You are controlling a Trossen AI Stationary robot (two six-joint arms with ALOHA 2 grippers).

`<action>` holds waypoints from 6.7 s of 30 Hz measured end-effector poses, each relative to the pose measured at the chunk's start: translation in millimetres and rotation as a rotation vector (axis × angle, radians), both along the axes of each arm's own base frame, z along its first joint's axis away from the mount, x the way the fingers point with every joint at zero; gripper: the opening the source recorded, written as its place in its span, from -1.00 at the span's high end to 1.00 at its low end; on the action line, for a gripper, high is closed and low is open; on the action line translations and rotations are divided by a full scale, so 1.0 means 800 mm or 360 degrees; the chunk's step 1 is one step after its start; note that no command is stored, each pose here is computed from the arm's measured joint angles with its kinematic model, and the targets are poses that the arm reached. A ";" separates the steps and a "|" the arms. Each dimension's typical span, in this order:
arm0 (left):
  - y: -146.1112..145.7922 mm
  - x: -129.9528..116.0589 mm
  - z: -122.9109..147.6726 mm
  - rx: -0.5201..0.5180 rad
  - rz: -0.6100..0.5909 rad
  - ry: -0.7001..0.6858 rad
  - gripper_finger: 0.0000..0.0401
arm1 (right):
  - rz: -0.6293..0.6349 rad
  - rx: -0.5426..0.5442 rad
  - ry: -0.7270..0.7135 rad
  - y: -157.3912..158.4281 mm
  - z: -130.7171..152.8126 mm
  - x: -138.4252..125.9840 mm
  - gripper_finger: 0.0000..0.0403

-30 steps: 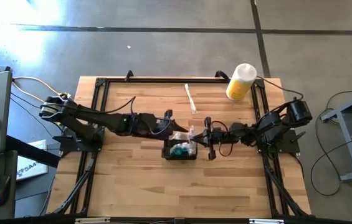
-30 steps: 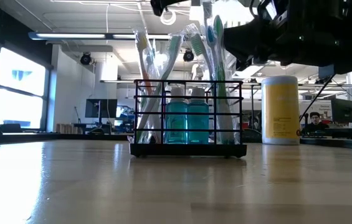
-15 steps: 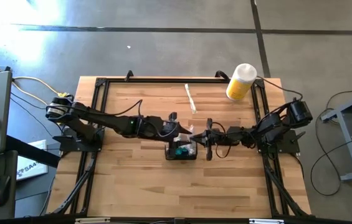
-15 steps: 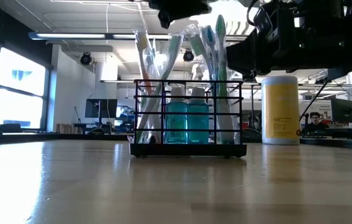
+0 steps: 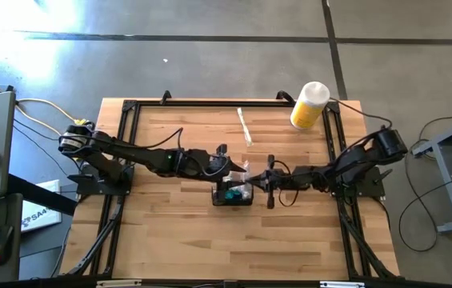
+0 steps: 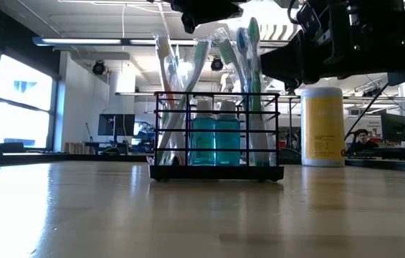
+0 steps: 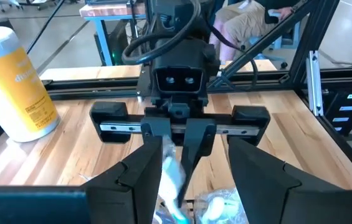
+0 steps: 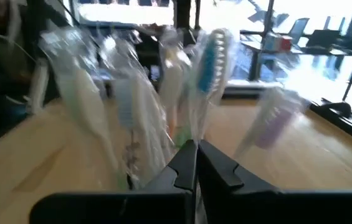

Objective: Pick & Place toothbrushing station
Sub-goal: Put the blue toothbrush into the wire organizer, then put the green toothbrush into the wire organizer

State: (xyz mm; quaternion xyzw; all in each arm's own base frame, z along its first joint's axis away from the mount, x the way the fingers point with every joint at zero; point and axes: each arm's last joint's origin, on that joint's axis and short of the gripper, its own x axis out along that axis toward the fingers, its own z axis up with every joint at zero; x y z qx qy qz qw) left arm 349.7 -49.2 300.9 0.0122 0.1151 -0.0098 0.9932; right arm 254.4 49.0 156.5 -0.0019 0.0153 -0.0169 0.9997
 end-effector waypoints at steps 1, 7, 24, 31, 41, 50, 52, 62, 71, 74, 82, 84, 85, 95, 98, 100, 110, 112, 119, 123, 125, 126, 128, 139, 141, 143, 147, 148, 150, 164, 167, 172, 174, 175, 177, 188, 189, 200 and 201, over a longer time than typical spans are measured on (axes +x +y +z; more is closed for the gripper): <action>0.000 0.000 0.000 -0.0002 0.0000 0.0002 0.12 | -0.0027 -0.0006 0.0019 0.001 0.000 -0.001 0.98; 0.000 -0.001 -0.004 -0.0033 0.0011 0.0058 0.12 | -0.0104 -0.0008 0.0077 0.004 0.004 -0.006 0.82; 0.000 -0.002 -0.007 -0.0063 0.0019 0.0095 0.12 | -0.0009 -0.0082 0.0088 0.021 0.005 -0.011 0.05; 0.000 -0.002 -0.008 -0.0060 0.0019 0.0109 0.12 | 0.0059 -0.0138 0.0055 0.033 0.012 -0.017 0.07; 0.000 -0.003 -0.009 -0.0064 0.0022 0.0129 0.12 | -0.0147 -0.0225 0.0096 0.032 0.015 -0.022 0.07; 0.000 -0.003 -0.009 -0.0064 0.0022 0.0127 0.12 | -0.0147 -0.0340 0.0088 0.033 0.016 -0.022 0.05; 0.000 -0.003 -0.009 -0.0064 0.0022 0.0127 0.12 | -0.0134 -0.0369 0.0070 0.036 0.018 -0.023 0.06; 0.000 -0.003 -0.009 -0.0063 0.0022 0.0126 0.12 | -0.0028 -0.0564 0.0004 0.055 0.023 -0.030 0.09; 0.000 -0.003 -0.009 -0.0063 0.0022 0.0130 0.12 | 0.0016 -0.0800 -0.0131 0.071 0.034 -0.037 0.09; 0.000 -0.003 -0.010 -0.0061 0.0022 0.0141 0.12 | -0.0106 -0.0771 -0.0149 0.073 0.038 -0.040 0.09; 0.000 -0.019 -0.008 -0.0182 -0.0037 0.0295 0.12 | -0.0587 -0.0619 -0.0159 0.072 0.052 -0.051 0.09; 0.000 -0.030 0.000 -0.0214 -0.0100 0.0338 0.12 | -0.0728 -0.0650 -0.0161 0.070 0.059 -0.054 0.09; 0.000 -0.035 0.005 -0.0227 -0.0137 0.0341 0.12 | -0.0802 -0.0669 -0.0160 0.068 0.063 -0.056 0.09; 0.000 -0.089 0.041 -0.0251 -0.0173 0.0386 0.12 | -0.1053 -0.0710 -0.0001 0.040 0.064 -0.050 0.09; -0.005 -0.099 0.046 -0.0218 -0.0136 0.0395 0.12 | -0.1066 -0.0596 -0.0009 0.031 0.059 -0.045 0.09; -0.010 -0.105 0.045 -0.0196 -0.0133 0.0432 0.12 | -0.1084 -0.0548 -0.0040 0.029 0.061 -0.044 0.09; -0.040 -0.119 0.043 -0.0138 -0.0222 0.0488 0.12 | -0.1180 -0.0493 -0.0285 0.024 0.140 -0.041 0.09; -0.047 -0.121 0.043 -0.0129 -0.0256 0.0486 0.12 | -0.1224 -0.0500 -0.0262 0.016 0.153 -0.032 0.09; -0.062 -0.127 0.042 -0.0089 -0.0260 0.0485 0.12 | -0.1707 -0.0302 -0.0200 -0.024 0.224 -0.009 0.09; -0.065 -0.128 0.042 -0.0107 -0.0234 0.0488 0.12 | -0.1722 -0.0475 -0.0064 -0.041 0.248 0.010 0.09; -0.065 -0.128 0.042 -0.0107 -0.0232 0.0494 0.12 | -0.1675 -0.0517 -0.0027 -0.052 0.257 0.018 0.09; -0.065 -0.128 0.042 -0.0108 -0.0231 0.0493 0.12 | -0.1640 -0.0515 -0.0012 -0.057 0.261 0.022 0.09; -0.065 -0.128 0.042 -0.0102 -0.0218 0.0490 0.12 | -0.1593 -0.0484 0.0045 -0.071 0.268 0.028 0.09; -0.063 -0.129 0.040 -0.0042 -0.0201 0.0501 0.12 | -0.1047 0.0330 0.0350 -0.201 0.261 0.019 0.09; -0.063 -0.129 0.039 -0.0036 -0.0199 0.0516 0.12 | -0.1080 0.0438 0.0412 -0.230 0.247 0.016 0.09; -0.063 -0.130 0.039 -0.0033 -0.0198 0.0525 0.12 | -0.1085 0.0548 0.0517 -0.254 0.227 0.017 0.09; -0.063 -0.130 0.039 -0.0034 -0.0198 0.0523 0.12 | -0.1024 0.0715 0.0769 -0.290 0.174 0.032 0.09; -0.063 -0.130 0.039 -0.0034 -0.0198 0.0523 0.12 | -0.1028 0.0736 0.0820 -0.297 0.160 0.038 0.09; -0.063 -0.130 0.039 -0.0036 -0.0198 0.0523 0.12 | -0.1048 0.0763 0.0908 -0.309 0.133 0.049 0.09; -0.061 -0.131 0.036 -0.0016 -0.0172 0.0555 0.12 | -0.0973 0.0869 0.1222 -0.338 0.011 0.087 0.09; -0.060 -0.132 0.035 0.0005 -0.0141 0.0560 0.12 | -0.0976 0.0883 0.1274 -0.339 -0.001 0.088 0.09; -0.060 -0.131 0.034 0.0017 -0.0118 0.0562 0.12 | -0.1038 0.0858 0.1321 -0.340 -0.011 0.088 0.09; -0.060 -0.131 0.034 0.0018 -0.0118 0.0563 0.12 | -0.1034 0.0851 0.1324 -0.339 -0.011 0.088 0.09; -0.060 -0.131 0.034 0.0018 -0.0118 0.0563 0.12 | -0.1033 0.0846 0.1326 -0.338 -0.011 0.089 0.09; -0.060 -0.131 0.034 0.0018 -0.0118 0.0563 0.12 | -0.1029 0.0841 0.1329 -0.336 -0.011 0.091 0.09; -0.060 -0.131 0.034 0.0018 -0.0118 0.0562 0.12 | -0.1083 0.0688 0.1395 -0.316 -0.012 0.101 0.09; -0.060 -0.131 0.034 0.0018 -0.0118 0.0562 0.12 | -0.1075 0.0699 0.1396 -0.317 -0.012 0.101 0.09; -0.060 -0.130 0.033 0.0017 -0.0119 0.0562 0.12 | -0.1043 0.0807 0.1545 -0.324 -0.036 0.093 0.09; -0.060 -0.130 0.034 0.0017 -0.0119 0.0561 0.12 | -0.1068 0.0775 0.1551 -0.325 -0.038 0.094 0.09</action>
